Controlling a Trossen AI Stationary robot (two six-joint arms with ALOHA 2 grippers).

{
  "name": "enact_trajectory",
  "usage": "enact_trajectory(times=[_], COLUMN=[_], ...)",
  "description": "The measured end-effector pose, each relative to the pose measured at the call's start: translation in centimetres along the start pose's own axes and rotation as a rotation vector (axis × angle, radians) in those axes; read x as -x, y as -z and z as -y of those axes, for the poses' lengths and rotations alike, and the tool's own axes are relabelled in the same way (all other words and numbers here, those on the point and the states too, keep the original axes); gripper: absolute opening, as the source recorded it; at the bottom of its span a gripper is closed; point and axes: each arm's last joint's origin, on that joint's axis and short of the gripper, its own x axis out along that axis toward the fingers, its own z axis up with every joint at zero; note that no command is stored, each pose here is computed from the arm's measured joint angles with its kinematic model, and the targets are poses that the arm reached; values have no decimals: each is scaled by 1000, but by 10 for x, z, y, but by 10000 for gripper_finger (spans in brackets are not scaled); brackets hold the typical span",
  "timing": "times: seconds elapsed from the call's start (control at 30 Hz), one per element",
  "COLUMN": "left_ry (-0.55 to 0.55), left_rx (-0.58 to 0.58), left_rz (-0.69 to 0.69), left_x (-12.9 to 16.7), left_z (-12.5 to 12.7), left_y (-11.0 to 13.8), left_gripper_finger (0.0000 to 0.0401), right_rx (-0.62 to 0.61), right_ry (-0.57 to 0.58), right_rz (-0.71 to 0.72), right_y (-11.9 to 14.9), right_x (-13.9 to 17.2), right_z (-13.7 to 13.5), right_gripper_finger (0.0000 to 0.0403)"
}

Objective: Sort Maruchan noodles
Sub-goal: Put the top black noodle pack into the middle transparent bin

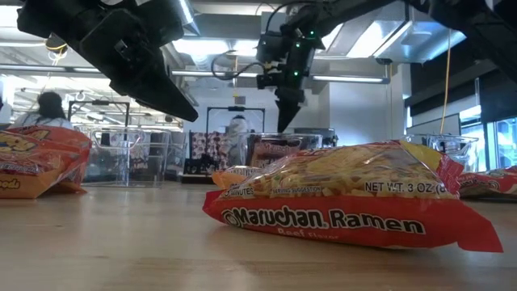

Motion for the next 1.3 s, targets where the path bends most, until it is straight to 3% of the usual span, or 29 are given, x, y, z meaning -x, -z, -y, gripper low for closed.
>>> enact_trajectory(times=[0.17,0.27,0.4,0.47,0.53,0.8,0.97,1.1,1.3], left_ry=[9,13,15,15,15,17,-18,-53,-82], left_rx=[4,5,2,1,1,1,12,0,-38], left_rz=[1,3,6,6,7,13,53,111,151], left_x=[0,1,1,1,1,1,0,-3,-9], left_z=[1,2,2,2,2,2,0,-7,-25], left_y=[0,0,0,0,0,-1,-5,-17,-44], left_gripper_finger=[29,29,29,29,29,29,29,29,29], right_rx=[-2,2,12,21,33,21,-30,-37,-67], right_ry=[-27,-66,-234,-364,-413,-359,-387,-384,-389], right_rz=[-23,-9,90,141,164,119,56,153,207], right_y=[1,1,3,3,1,6,16,18,29], right_x=[-13,-1,36,44,45,7,25,51,38], right_z=[-1,-6,-16,-22,-27,-37,-39,-33,-21], right_gripper_finger=[193,193,193,193,193,193,193,193,193])
